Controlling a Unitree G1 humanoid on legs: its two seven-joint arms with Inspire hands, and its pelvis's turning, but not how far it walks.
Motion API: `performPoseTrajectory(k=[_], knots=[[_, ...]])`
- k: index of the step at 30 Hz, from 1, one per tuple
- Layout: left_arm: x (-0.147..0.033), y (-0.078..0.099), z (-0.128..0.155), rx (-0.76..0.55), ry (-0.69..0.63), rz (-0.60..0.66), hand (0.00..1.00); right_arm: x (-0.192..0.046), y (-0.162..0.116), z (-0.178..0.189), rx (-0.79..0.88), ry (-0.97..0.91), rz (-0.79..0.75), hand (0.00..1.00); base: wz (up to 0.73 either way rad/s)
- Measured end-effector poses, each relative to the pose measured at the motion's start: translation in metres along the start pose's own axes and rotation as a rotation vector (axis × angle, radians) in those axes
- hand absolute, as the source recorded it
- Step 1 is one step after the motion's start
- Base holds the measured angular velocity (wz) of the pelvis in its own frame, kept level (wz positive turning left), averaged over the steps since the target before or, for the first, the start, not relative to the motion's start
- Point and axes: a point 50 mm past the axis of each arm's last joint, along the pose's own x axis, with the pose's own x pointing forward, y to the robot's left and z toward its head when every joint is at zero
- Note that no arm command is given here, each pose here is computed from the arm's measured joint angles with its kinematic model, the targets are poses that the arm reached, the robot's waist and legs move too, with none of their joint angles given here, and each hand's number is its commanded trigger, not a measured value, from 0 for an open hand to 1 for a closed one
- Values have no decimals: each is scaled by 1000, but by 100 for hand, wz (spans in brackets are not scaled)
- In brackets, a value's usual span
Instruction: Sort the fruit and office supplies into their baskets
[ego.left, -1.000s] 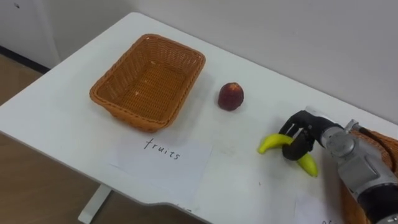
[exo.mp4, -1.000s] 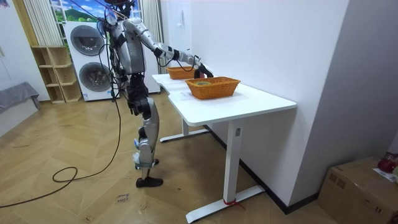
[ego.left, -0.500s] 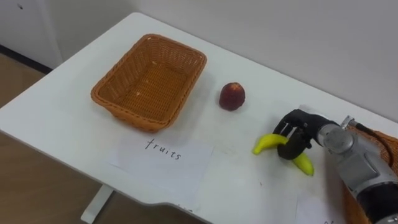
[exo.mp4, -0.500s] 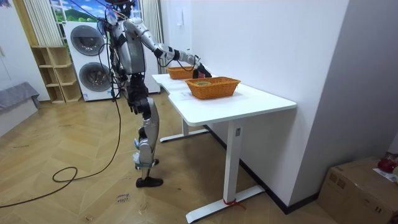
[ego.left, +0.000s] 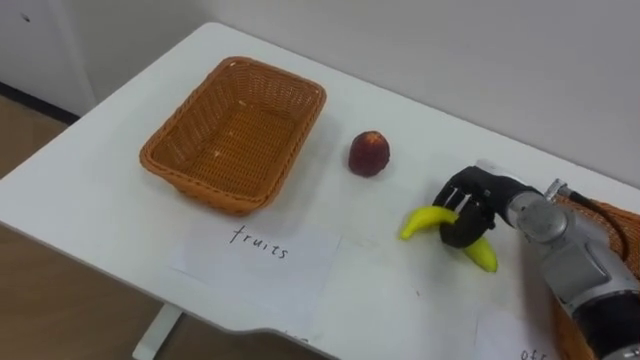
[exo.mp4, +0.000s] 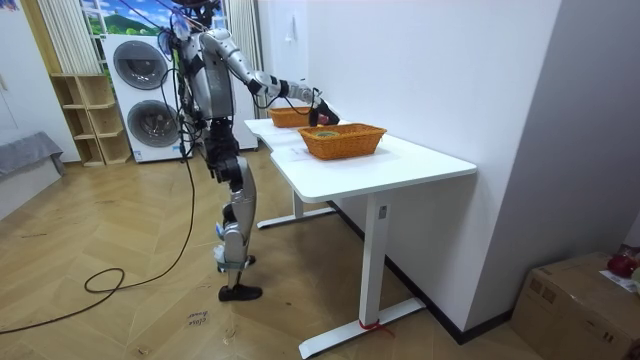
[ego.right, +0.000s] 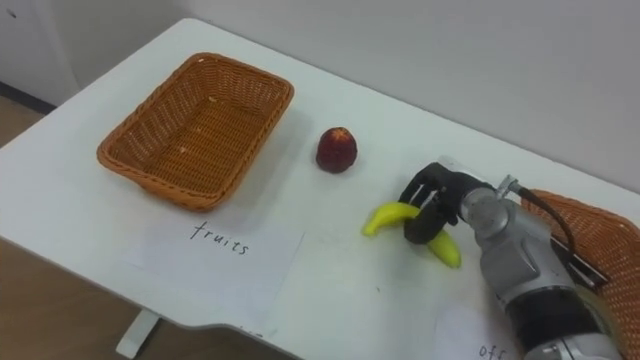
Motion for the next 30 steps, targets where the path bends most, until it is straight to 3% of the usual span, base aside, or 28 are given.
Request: performPoseTrajectory(k=[11,30], knots=[[-3,-9,-6,-7,13,-42,0,-6,-12,4,36,-52,-61,100,-1],[-3,-9,-6,-22,-8,-46,0,-13,-30,11,162,-156,-179,100,-2]])
